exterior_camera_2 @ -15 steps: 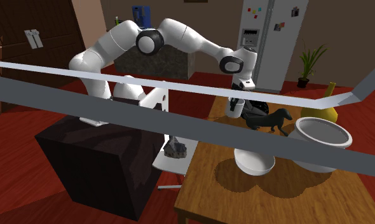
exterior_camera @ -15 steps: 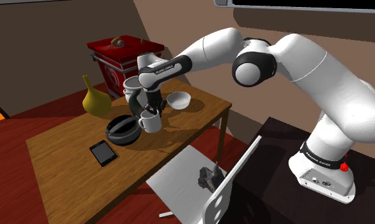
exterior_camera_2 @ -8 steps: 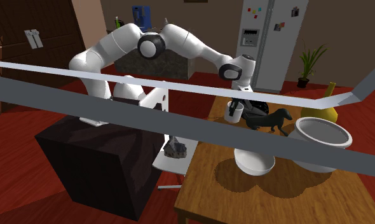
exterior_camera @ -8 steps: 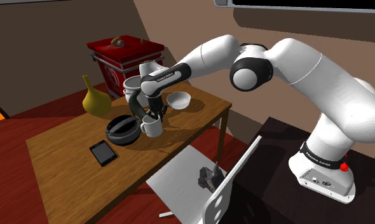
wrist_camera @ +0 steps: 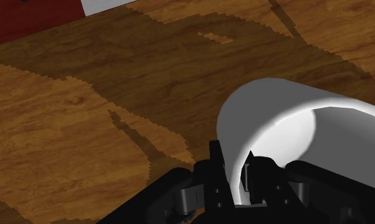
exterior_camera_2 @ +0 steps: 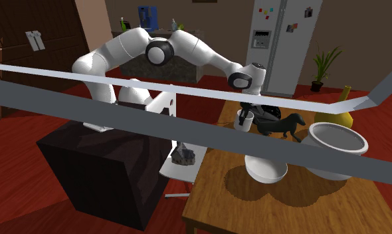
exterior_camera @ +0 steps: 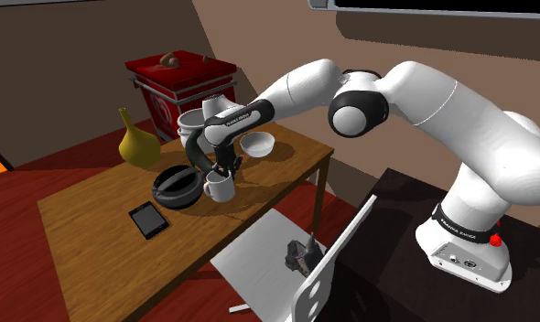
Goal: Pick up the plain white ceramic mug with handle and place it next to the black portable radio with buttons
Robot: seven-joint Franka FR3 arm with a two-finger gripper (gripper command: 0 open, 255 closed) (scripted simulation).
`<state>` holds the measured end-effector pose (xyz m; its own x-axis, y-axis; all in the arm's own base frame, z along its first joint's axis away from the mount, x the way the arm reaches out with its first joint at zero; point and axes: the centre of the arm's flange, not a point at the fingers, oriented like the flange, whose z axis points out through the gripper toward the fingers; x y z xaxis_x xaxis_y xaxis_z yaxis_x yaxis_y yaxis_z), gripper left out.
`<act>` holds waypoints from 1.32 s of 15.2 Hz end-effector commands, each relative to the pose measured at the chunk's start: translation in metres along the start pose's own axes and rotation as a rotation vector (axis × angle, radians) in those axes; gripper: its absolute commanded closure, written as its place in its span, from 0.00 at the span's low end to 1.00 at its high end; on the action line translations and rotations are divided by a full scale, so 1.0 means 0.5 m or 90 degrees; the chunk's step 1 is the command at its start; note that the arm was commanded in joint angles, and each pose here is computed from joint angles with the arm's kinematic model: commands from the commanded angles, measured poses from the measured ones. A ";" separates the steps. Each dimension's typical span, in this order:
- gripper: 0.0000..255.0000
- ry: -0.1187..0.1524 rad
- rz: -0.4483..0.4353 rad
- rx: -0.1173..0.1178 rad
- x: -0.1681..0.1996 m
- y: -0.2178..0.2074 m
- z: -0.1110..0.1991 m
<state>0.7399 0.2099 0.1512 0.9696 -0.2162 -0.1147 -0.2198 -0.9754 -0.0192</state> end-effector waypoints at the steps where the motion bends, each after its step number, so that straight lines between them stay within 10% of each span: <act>1: 1.00 0.000 0.000 0.000 0.001 0.000 0.000; 4: 1.00 0.000 0.000 0.000 0.001 0.000 0.000; 5: 0.00 0.000 0.000 0.000 0.000 0.000 0.000; 20: 0.00 0.000 0.000 0.000 0.000 0.000 -0.100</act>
<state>0.7456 0.2077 0.2007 0.9697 -0.2162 -0.1138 -0.2198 -0.9754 -0.0197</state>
